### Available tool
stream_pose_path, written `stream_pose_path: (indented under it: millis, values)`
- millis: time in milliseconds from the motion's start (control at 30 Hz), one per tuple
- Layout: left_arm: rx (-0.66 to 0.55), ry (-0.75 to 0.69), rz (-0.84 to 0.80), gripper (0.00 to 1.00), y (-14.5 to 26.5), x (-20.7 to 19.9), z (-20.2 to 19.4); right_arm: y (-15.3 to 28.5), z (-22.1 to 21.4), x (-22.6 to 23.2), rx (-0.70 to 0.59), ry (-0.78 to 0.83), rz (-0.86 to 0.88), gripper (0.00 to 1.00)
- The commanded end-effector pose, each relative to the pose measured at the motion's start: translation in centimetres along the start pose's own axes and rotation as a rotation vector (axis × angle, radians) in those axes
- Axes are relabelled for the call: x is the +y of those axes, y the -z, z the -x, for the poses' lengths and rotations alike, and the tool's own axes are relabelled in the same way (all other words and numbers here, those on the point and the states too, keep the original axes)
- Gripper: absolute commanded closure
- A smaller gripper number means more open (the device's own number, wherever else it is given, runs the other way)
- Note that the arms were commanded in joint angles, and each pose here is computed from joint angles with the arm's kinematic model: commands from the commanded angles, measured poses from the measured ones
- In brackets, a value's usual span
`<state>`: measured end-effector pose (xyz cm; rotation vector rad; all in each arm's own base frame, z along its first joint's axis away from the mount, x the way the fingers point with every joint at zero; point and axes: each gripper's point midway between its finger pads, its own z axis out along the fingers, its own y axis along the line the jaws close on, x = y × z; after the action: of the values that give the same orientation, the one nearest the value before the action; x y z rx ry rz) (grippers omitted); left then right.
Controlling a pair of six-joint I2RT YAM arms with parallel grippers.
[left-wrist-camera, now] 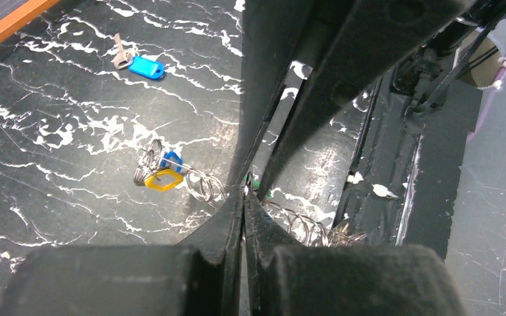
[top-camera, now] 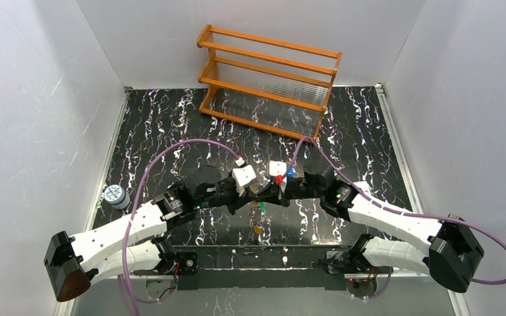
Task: Put the keys on the keyring
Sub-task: Insert the key onto the keyring.
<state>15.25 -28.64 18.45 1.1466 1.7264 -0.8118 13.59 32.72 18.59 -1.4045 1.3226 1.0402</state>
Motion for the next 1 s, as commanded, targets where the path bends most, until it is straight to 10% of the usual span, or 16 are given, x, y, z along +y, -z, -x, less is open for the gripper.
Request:
stream_pose_path:
  millis: [0, 500, 700, 967]
  values:
    - [-0.085, -0.029, -0.015, 1.00, 0.3, -0.3, 2.3, 0.2, 2.7, -0.1, -0.052, 0.048, 0.003, 0.99]
    - [-0.086, -0.028, -0.009, 0.99, 0.4, -0.2, 2.2, 0.6, 3.0, -0.6, -0.063, 0.046, -0.040, 0.99]
    - [-0.167, 0.004, 0.040, 0.49, 1.7, 0.1, 2.7, 1.3, 3.4, -0.6, -0.104, 0.066, -0.072, 0.99]
    - [-0.247, 0.079, -0.006, 0.45, 2.6, -0.8, 3.1, 2.7, 4.4, 0.0, -0.208, 0.103, -0.070, 0.99]
